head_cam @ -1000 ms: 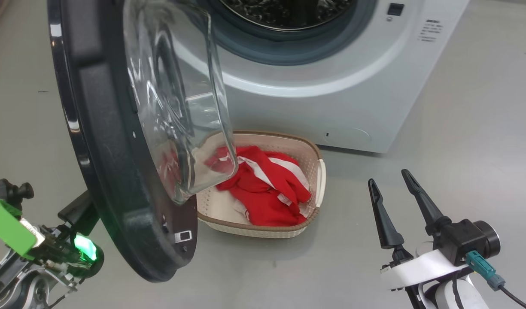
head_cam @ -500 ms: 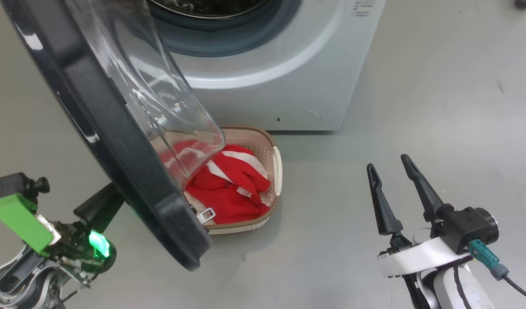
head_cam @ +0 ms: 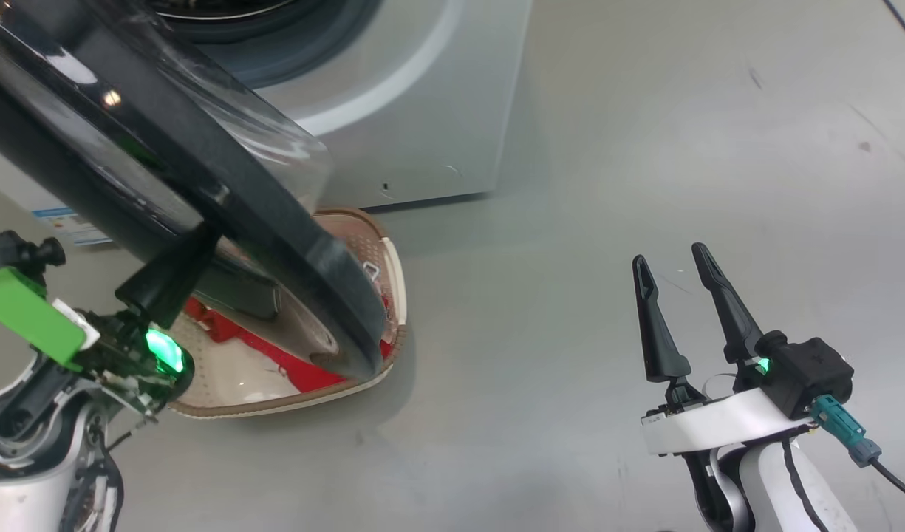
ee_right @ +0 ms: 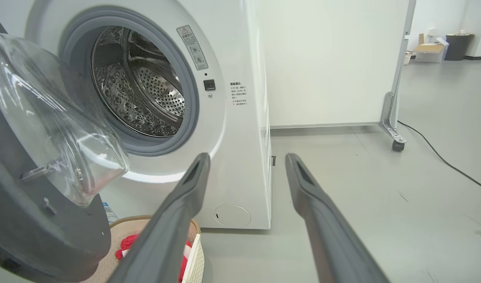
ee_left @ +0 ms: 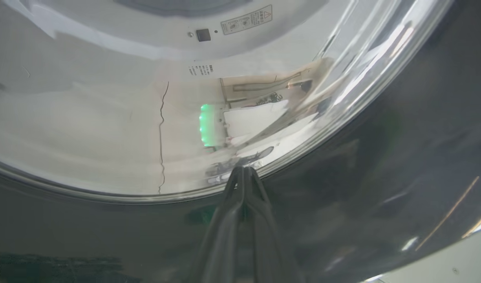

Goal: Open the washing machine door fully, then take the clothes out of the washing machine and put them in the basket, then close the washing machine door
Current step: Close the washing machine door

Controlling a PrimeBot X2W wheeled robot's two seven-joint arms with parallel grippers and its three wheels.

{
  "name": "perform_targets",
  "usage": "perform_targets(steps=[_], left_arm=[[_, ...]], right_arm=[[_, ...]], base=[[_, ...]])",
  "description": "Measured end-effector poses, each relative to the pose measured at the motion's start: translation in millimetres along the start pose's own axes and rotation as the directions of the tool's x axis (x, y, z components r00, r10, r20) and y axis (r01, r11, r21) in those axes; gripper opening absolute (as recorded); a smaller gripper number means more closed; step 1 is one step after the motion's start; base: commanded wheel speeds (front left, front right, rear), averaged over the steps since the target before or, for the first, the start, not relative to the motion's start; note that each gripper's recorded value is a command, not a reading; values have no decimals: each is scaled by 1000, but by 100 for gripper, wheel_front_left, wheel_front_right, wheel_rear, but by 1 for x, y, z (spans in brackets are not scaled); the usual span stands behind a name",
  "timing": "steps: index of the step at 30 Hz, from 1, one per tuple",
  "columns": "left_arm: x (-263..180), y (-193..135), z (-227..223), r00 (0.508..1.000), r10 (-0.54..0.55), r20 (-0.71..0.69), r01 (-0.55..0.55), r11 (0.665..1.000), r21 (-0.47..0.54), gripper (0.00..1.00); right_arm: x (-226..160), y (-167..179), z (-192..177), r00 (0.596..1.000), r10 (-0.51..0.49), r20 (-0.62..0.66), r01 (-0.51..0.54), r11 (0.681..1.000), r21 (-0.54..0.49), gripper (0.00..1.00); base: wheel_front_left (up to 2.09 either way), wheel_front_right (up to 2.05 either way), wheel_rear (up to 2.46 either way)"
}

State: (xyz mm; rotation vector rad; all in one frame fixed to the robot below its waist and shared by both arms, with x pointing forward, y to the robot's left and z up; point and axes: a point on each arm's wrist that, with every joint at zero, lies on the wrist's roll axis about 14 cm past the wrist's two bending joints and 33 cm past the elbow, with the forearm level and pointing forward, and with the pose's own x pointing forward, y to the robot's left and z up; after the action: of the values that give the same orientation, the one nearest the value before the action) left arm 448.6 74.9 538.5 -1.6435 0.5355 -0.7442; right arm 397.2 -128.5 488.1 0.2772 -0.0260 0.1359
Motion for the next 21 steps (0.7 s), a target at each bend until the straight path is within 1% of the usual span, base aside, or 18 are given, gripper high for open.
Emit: perform_targets(steps=[9, 11, 21], left_arm=[[48, 15, 8, 1000, 15, -19, -15, 999, -33, 0], [59, 19, 8, 999, 26, -30, -27, 999, -24, 0], [106, 35, 15, 999, 37, -33, -39, 997, -66, 0]], right_arm=[[-11, -26, 4, 996, -94, 2, 94, 996, 4, 100], [-14, -33, 5, 992, -122, 1, 122, 992, 2, 100], [-24, -54, 7, 978, -208, 0, 208, 978, 14, 100]], base=[[0, 0, 0], [0, 0, 0], [0, 0, 0]])
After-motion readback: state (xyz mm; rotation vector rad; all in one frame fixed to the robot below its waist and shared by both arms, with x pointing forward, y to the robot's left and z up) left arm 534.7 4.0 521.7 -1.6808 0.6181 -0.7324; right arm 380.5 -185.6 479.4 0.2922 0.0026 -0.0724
